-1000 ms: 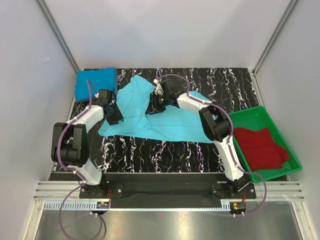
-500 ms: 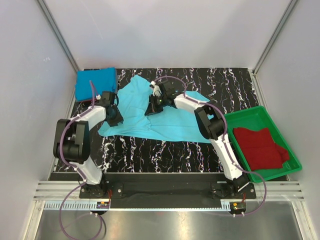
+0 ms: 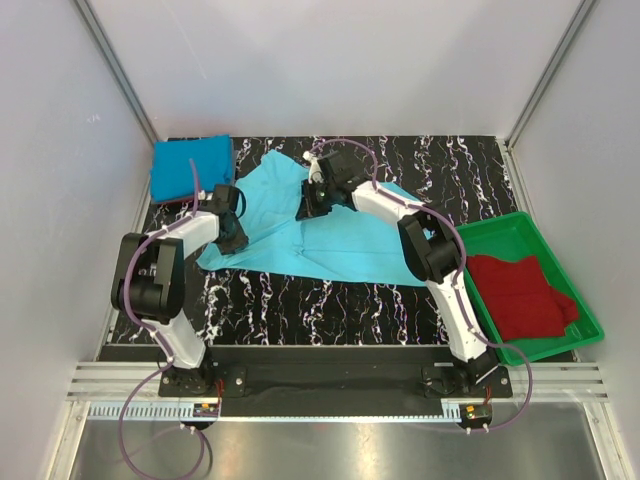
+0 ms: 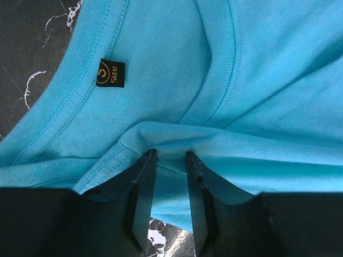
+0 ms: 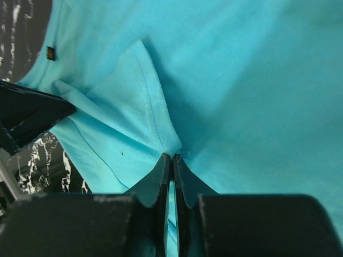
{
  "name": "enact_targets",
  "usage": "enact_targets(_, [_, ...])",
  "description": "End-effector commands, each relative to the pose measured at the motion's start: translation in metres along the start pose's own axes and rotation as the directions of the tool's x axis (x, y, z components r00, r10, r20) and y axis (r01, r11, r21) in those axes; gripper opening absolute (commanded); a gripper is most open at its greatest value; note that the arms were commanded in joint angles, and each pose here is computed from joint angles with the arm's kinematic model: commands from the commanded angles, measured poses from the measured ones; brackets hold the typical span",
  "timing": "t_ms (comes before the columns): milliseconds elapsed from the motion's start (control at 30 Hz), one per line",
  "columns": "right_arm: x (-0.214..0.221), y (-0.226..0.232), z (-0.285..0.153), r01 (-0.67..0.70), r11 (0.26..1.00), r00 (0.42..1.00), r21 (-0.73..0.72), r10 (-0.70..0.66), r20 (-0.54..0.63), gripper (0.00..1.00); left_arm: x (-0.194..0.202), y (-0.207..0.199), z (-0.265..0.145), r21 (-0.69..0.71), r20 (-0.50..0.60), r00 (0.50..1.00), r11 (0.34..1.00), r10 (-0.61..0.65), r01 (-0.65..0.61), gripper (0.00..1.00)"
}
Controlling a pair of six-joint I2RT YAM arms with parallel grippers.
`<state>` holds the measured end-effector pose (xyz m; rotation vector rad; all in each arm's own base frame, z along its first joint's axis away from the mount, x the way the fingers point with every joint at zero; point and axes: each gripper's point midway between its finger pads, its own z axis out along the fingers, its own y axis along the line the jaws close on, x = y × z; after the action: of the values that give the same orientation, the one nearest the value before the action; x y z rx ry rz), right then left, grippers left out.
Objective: Fold and stack the t-shirts
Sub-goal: Fold the tshirt
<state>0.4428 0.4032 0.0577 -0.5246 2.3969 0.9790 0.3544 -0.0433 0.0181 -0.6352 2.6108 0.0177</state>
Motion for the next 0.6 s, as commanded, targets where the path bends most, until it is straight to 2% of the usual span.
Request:
enact_targets(0, [-0.013, -0.008, -0.015, 0.026, 0.996, 0.999, 0.083, -0.028, 0.027, 0.11, 0.008, 0.016, 0.009, -0.084, -0.027, 1.000, 0.996, 0.012, -0.015, 0.36])
enact_targets(133, [-0.018, 0.005, -0.028, 0.023, 0.998, 0.999, 0.059, -0.025, 0.038, 0.12, -0.014, 0.001, -0.015, -0.025, 0.055, 0.997, 0.999, 0.047, -0.045, 0.42])
enact_targets(267, [-0.023, 0.015, -0.041, 0.015, 0.999, 0.999, 0.050, -0.017, 0.052, 0.20, -0.037, -0.013, -0.040, 0.032, 0.110, 0.992, 0.997, 0.066, -0.069, 0.43])
enact_targets(400, [-0.035, 0.015, -0.068, 0.010, 0.992, 0.996, 0.128, -0.021, 0.083, 0.26, -0.065, -0.016, -0.068, 0.039, 0.198, 0.978, 0.996, 0.066, -0.075, 0.46])
enact_targets(433, [-0.041, 0.014, -0.085, 0.003, 0.985, 0.995, 0.174, -0.021, 0.102, 0.30, -0.077, -0.019, -0.082, 0.046, 0.240, 0.969, 0.996, 0.058, -0.071, 0.46])
enact_targets(533, [-0.058, -0.003, -0.127, -0.041, 0.968, 0.986, 0.248, -0.001, 0.164, 0.34, -0.090, -0.026, -0.110, 0.099, 0.295, 0.954, 0.991, 0.052, -0.085, 0.47])
enact_targets(567, [-0.058, -0.024, -0.140, -0.069, 0.959, 0.984, 0.274, 0.021, 0.175, 0.35, -0.091, -0.030, -0.116, 0.124, 0.304, 0.951, 0.987, 0.058, -0.100, 0.47])
